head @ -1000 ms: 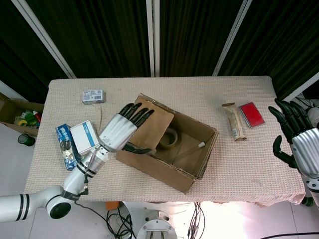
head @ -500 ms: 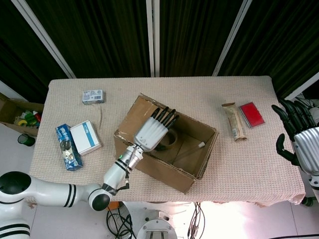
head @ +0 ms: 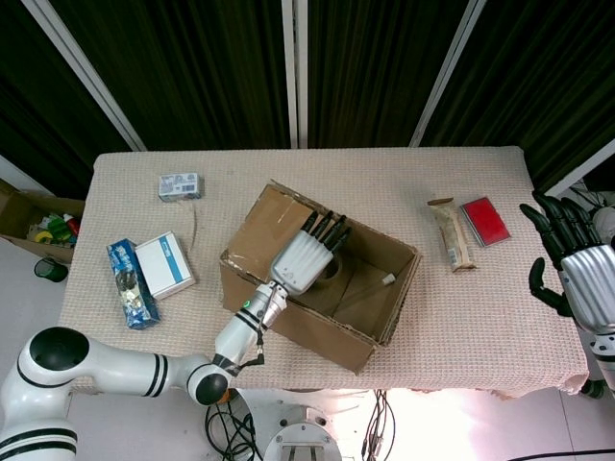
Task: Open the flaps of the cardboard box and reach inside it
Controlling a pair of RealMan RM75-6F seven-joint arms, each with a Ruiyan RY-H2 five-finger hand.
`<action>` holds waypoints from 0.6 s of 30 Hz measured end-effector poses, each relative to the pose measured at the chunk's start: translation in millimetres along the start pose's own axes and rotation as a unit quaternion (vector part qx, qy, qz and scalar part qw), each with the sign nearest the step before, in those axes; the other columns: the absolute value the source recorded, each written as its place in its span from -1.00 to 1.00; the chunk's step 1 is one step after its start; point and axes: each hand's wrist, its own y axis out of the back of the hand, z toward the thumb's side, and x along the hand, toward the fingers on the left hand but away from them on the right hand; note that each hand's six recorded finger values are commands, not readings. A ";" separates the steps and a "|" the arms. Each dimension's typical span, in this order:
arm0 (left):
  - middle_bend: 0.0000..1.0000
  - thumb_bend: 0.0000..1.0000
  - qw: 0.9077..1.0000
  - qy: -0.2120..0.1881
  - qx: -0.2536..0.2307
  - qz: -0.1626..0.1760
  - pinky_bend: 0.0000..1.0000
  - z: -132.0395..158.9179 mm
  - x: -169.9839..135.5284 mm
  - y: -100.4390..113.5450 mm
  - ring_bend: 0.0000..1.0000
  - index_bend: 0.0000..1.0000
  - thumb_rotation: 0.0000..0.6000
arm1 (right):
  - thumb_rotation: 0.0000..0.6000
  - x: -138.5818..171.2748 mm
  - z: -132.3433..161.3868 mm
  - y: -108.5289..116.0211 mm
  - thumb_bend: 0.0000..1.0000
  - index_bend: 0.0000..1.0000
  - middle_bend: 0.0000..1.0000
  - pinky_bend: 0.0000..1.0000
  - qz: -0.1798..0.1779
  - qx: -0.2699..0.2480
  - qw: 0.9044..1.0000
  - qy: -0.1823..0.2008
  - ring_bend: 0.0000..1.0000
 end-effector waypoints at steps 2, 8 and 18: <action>-1.00 -0.78 1.000 0.004 0.022 0.006 -0.76 -2.0 1.3 -0.9 -1.00 -1.00 1.00 | 1.00 0.0 -2.7 -3.0 0.56 -1.00 -1.00 -1.00 0.004 0.001 1.000 -0.003 -1.00; -1.00 -0.68 0.996 0.007 0.081 0.023 -0.76 -6.5 -1.4 0.6 -1.00 -1.00 1.00 | 1.00 -1.1 -6.6 -7.5 0.56 -1.00 -1.00 -1.00 0.010 -0.001 1.000 -0.005 -1.00; -1.00 -0.36 0.986 0.050 0.144 0.072 -0.76 -30.1 -13.7 17.1 -1.00 -1.00 1.00 | 1.00 -1.5 -7.7 -11.9 0.56 -1.00 -1.00 -1.00 0.011 0.003 1.000 -0.003 -1.00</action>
